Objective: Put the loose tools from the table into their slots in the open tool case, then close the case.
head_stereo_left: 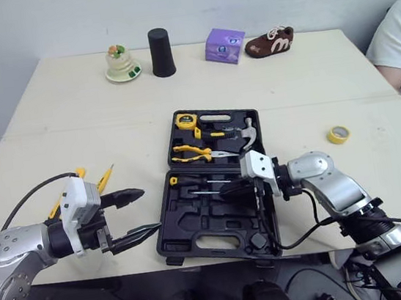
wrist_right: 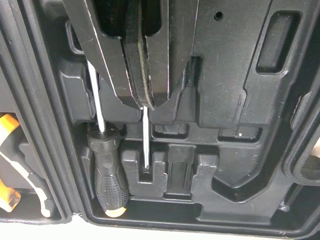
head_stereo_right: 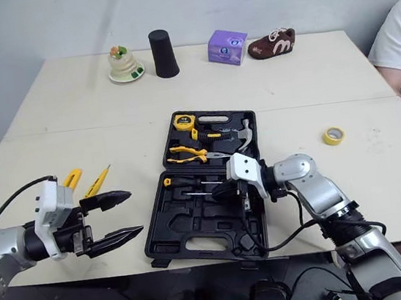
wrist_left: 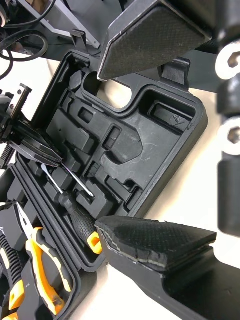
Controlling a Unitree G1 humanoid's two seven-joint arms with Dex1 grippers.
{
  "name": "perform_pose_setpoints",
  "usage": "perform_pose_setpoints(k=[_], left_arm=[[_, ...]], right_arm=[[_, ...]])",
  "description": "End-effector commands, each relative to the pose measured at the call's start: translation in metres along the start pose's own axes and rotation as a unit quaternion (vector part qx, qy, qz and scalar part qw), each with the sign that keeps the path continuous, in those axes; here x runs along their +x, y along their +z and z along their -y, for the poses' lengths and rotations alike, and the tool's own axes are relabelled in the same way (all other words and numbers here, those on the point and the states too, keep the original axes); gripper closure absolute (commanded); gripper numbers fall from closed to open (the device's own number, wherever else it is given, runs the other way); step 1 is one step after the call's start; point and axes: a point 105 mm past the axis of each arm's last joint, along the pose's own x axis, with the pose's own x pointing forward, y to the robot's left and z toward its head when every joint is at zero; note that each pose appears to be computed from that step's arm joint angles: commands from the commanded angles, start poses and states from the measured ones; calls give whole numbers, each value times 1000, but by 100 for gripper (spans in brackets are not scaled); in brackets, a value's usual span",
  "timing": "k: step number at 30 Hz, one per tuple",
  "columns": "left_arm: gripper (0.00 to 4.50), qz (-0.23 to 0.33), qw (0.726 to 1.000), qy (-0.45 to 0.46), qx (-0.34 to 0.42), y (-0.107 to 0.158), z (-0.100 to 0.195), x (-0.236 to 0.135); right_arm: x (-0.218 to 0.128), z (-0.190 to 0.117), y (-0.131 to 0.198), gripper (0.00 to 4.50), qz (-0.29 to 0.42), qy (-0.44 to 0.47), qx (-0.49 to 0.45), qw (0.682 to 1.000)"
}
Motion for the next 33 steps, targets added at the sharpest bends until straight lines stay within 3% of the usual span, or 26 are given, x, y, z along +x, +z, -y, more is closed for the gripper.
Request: perform_pose_setpoints(k=[1,4,6,7,10,16,18,21,24,29,31,33], left_arm=[[0,5,1000,12,23,7,1,-4],[0,4,998,48,36,5,-11,-13],[0,4,996,77,43,3,-20,-22],[0,3,993,109,49,1,-30,-31],[0,7,979,199,52,-6,-53,-62],[0,33,920,386,65,-13,-78,-131],[0,34,886,457,66,-18,-84,-164],[0,38,806,589,46,-28,-90,-239],[0,12,767,642,18,-50,-84,-282],[0,-26,664,747,-20,-89,-61,-345],[0,-30,645,763,-26,-96,-54,-353],[0,-37,651,757,-25,-100,-51,-351]], right_arm=[[-2,-5,-15,446,14,-9,39,999],[-28,-4,19,446,130,1,17,991],[-47,-3,28,446,156,-4,25,987],[-62,2,32,417,165,-24,29,986],[-99,9,36,311,160,-87,5,983],[-185,32,19,11,104,-288,-16,952],[-216,33,6,1,71,-341,-21,937],[-285,27,-28,1,0,-460,-19,888],[-330,10,-55,1,-43,-531,4,846],[-400,-48,-113,1,-156,-640,76,748],[-415,-65,-123,1,-182,-666,88,718],[-424,-78,-128,1,-202,-679,94,699]])
